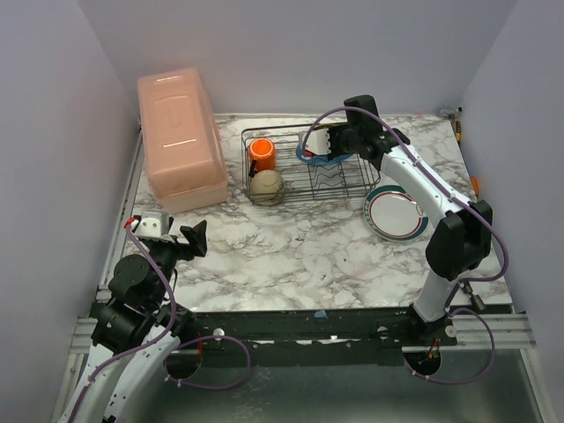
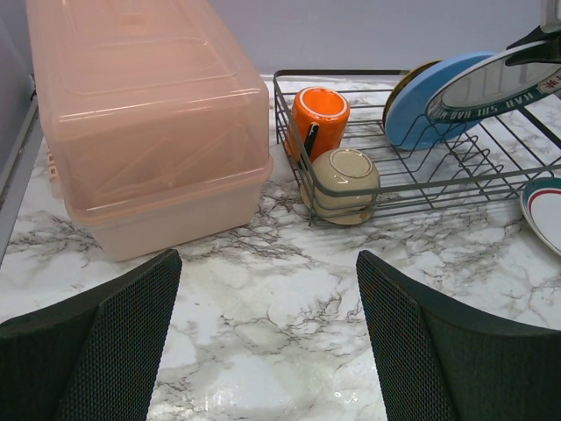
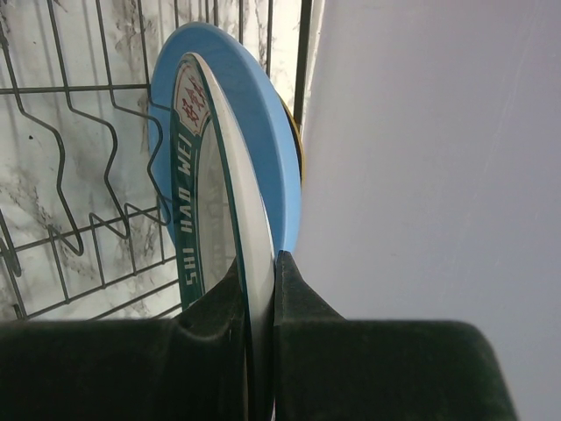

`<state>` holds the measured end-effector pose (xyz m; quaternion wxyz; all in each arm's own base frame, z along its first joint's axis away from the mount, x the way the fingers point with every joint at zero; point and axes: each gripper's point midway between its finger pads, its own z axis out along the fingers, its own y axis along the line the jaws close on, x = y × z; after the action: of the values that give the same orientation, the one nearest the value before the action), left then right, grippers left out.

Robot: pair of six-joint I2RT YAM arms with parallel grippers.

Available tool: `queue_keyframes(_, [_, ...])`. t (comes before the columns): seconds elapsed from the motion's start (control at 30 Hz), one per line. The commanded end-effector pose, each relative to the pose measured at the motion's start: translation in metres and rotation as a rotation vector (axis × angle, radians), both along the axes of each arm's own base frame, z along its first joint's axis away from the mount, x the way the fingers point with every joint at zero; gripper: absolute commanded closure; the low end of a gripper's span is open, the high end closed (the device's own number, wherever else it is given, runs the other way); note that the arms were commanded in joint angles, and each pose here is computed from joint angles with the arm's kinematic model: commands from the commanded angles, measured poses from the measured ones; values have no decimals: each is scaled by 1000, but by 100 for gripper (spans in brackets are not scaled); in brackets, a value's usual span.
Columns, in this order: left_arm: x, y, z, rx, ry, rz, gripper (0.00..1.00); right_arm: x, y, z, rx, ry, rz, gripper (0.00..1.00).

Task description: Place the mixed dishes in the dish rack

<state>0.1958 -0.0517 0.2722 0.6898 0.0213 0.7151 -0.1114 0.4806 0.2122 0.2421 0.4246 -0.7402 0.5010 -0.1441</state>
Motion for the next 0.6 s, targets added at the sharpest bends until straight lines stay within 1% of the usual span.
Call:
queue_keyframes(0.0, [1, -2, 1, -1, -9, -6, 19, 7, 7, 8, 8, -33, 22, 100])
queue_keyframes(0.13, [2, -3, 0, 1, -5, -11, 19, 7, 12, 2, 22, -17, 43, 100])
queue_keyframes(0.3, [2, -3, 0, 2, -6, -10, 19, 14, 13, -12, 22, -2, 16, 99])
queue_keyframes(0.33, [2, -3, -1, 3, -6, -9, 19, 14, 14, -15, 25, -2, 14, 97])
queue_keyframes(0.43, [2, -3, -1, 2, -7, -9, 19, 15, 15, -18, 42, -9, 3, 87])
queue_keyframes(0.57, [2, -4, -1, 3, -6, -15, 19, 17, 18, -19, 96, -3, -17, 78])
